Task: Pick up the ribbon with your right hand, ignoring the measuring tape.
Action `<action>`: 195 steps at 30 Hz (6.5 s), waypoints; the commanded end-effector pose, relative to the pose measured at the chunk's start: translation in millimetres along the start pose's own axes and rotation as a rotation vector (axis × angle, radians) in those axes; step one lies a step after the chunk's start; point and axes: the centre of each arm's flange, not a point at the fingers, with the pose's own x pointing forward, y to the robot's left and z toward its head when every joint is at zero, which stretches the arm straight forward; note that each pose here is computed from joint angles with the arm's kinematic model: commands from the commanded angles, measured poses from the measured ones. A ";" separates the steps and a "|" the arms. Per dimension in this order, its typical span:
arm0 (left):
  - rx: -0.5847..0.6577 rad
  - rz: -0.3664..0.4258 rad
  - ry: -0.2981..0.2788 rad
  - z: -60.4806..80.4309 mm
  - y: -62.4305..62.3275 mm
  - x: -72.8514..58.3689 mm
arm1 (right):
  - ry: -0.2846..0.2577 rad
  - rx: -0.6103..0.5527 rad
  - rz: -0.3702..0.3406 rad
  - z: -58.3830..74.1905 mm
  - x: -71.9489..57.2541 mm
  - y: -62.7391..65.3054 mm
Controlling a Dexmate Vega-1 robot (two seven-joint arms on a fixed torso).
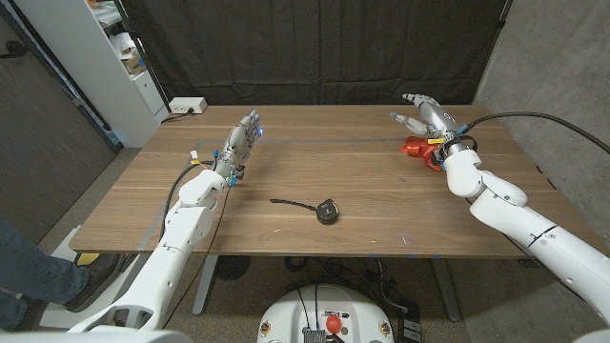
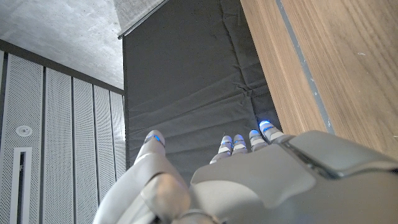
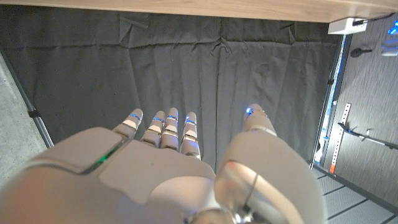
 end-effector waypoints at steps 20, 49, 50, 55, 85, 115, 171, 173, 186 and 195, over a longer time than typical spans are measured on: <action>0.000 0.003 -0.006 1.1 -1.4 -4.3 | 0.070 -0.121 0.070 -2.3 2.7 -9.2; 0.016 -0.015 0.005 2.8 -5.8 -3.2 | 0.139 -0.182 0.130 -11.1 3.6 -15.2; 0.015 -0.015 0.005 2.9 -6.0 -3.3 | 0.140 -0.184 0.131 -11.2 3.7 -15.2; 0.015 -0.014 0.004 3.1 -6.6 -3.7 | 0.156 -0.184 0.144 -11.7 4.6 -15.4; 0.011 -0.006 0.007 -0.1 -6.0 -6.9 | 0.230 -0.234 0.262 -9.8 20.7 -20.1; 0.023 -0.010 0.028 -0.4 -2.8 -2.4 | 0.298 -0.283 0.356 -15.5 35.4 -17.1; 0.036 0.010 0.060 -4.5 -1.0 -10.5 | 0.402 -0.242 0.422 -41.0 45.9 15.6; 0.038 0.009 0.061 -4.6 -1.1 -10.3 | 0.401 -0.239 0.424 -41.5 45.5 17.2; 0.048 0.000 0.077 -5.6 -3.1 -7.7 | 0.418 -0.230 0.432 -51.0 44.0 24.2; 0.052 0.001 0.085 -6.4 -2.7 -7.2 | 0.425 -0.235 0.443 -56.9 44.2 29.2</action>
